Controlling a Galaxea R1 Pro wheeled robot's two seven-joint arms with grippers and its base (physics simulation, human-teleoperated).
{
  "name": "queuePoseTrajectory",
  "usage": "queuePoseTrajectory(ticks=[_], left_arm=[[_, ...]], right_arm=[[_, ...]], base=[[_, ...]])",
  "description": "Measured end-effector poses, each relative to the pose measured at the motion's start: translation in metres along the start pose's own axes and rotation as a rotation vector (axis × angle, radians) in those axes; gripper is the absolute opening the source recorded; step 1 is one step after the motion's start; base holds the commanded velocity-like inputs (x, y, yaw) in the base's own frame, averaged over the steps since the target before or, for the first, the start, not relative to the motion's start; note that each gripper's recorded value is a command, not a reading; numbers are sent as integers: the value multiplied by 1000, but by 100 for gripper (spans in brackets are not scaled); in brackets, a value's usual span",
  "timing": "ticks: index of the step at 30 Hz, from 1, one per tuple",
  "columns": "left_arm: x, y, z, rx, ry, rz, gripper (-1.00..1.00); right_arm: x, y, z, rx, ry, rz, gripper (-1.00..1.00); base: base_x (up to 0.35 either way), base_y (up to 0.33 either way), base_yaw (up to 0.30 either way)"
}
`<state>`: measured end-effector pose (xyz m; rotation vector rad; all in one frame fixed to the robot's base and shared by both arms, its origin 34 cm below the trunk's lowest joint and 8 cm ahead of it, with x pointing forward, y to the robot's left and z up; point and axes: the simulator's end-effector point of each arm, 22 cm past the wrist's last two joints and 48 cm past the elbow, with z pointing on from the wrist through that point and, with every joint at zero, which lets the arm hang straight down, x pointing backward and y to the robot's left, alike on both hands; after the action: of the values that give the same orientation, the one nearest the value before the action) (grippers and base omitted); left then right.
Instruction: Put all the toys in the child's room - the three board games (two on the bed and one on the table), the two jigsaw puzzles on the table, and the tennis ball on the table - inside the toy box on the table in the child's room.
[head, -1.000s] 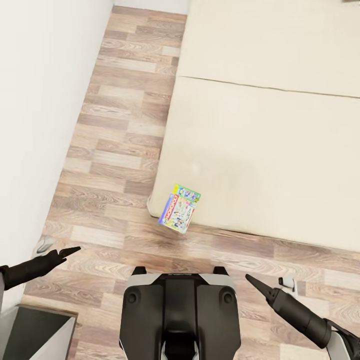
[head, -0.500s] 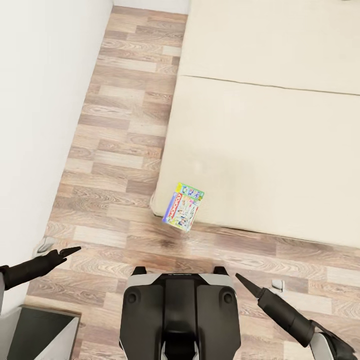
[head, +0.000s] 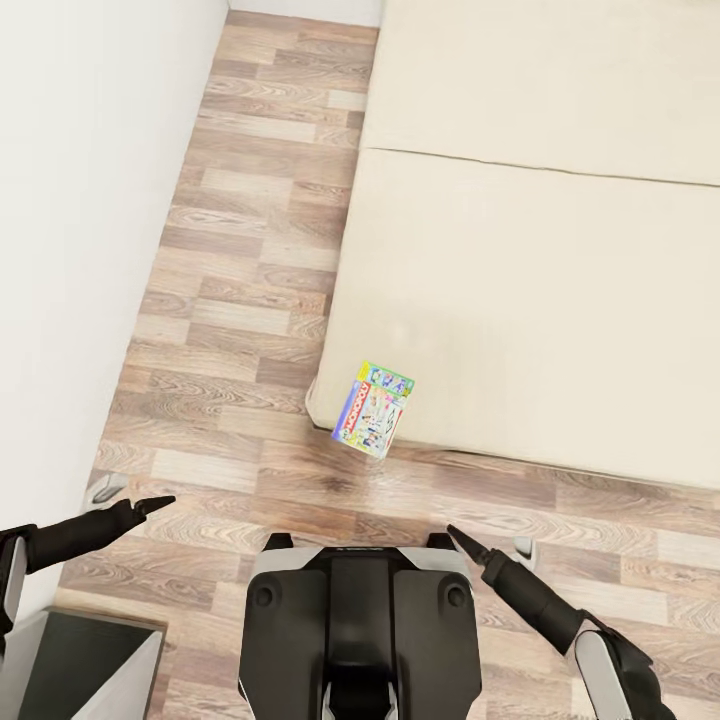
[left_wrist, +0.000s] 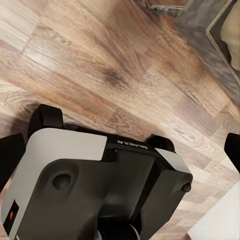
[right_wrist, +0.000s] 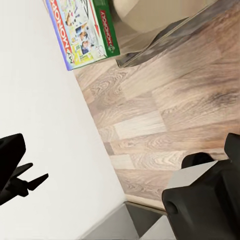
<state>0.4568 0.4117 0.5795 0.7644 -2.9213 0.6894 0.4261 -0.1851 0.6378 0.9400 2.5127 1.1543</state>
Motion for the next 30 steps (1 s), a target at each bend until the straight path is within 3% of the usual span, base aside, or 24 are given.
queuePoseTrajectory(ticks=[17, 21, 25, 30], left_arm=[[1, 0, 1, -2, 4, 3, 100], [1, -1, 1, 1, 4, 3, 100], [3, -4, 4, 9, 8, 1, 100], [15, -23, 17, 59, 34, 5, 100]], right_arm=[[-9, 4, 12, -16, -22, 5, 100], [-15, 4, 17, -19, -39, -17, 100], [-23, 15, 31, -48, -49, -54, 100], [-10, 31, 57, -95, 0, -72, 100]], base=[[0, 47, 0], [0, 45, 0], [0, 14, 0], [0, 4, 0]])
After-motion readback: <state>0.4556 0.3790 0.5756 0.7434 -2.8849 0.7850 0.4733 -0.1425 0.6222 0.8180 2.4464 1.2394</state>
